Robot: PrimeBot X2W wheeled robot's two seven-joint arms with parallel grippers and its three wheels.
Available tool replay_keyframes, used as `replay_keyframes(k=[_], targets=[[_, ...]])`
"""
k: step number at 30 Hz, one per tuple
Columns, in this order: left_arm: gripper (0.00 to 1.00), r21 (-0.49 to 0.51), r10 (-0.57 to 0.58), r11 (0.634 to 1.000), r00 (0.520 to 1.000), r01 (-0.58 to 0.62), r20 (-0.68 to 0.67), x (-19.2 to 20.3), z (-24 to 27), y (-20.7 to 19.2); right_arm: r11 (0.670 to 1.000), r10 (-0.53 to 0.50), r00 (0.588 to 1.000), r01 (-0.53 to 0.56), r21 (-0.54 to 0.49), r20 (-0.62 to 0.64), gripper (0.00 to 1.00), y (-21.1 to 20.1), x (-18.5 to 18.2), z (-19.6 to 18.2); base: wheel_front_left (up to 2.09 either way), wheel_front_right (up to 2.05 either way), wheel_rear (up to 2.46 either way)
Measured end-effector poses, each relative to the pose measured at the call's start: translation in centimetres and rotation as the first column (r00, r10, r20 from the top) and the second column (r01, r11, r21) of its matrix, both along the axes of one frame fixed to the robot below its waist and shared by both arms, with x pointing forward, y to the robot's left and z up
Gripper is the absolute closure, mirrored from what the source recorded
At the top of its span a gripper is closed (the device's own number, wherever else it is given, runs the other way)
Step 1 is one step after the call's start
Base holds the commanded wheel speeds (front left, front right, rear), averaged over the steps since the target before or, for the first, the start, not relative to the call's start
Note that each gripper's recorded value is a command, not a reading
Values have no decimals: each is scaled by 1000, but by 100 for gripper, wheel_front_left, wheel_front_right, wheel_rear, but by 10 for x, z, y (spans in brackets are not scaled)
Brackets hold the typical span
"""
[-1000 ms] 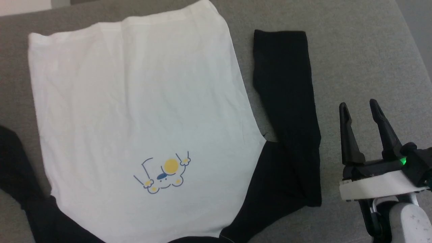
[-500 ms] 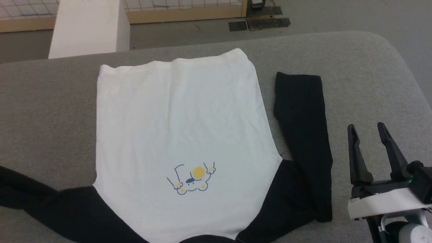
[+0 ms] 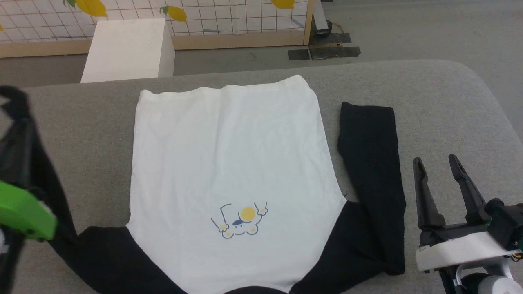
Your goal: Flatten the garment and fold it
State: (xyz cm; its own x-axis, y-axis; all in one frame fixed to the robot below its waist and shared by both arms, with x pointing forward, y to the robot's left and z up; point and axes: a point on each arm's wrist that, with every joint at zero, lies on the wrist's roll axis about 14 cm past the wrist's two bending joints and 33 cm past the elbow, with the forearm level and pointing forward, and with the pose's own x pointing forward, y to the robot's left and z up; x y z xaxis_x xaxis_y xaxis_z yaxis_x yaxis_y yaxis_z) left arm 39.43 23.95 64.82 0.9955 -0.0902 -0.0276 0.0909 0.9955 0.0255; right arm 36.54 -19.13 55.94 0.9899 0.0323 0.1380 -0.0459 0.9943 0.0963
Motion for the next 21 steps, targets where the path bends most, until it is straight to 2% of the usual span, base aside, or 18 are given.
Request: replay_keyframes(k=[3, 7, 10, 15, 21], targets=[[100, -4, -159, 987, 987, 159, -11, 4, -5, -54, 1000, -3, 1000, 3, -1, -3, 0, -1, -1, 0, 0, 0, 0], [100, -45, -375, 927, 926, 373, -48, 3, -22, -138, 1000, -2, 1000, 2, 0, -6, 0, 0, -4, 0, 0, 0, 0], [100, -83, -499, 866, 860, 492, -105, -3, -46, -198, 1000, -3, 1000, 3, 4, -11, 0, 0, -6, -1, 0, 0, 0], [100, -167, -653, 756, 708, 633, -270, -31, -109, -282, 1000, -16, 999, 16, 5, -31, 0, -4, -9, -7, 0, 0, 0], [100, -176, -691, 683, 550, 709, -469, -60, -189, -321, 999, -39, 998, 40, 13, -59, 0, -10, -12, -16, 0, 0, 0]])
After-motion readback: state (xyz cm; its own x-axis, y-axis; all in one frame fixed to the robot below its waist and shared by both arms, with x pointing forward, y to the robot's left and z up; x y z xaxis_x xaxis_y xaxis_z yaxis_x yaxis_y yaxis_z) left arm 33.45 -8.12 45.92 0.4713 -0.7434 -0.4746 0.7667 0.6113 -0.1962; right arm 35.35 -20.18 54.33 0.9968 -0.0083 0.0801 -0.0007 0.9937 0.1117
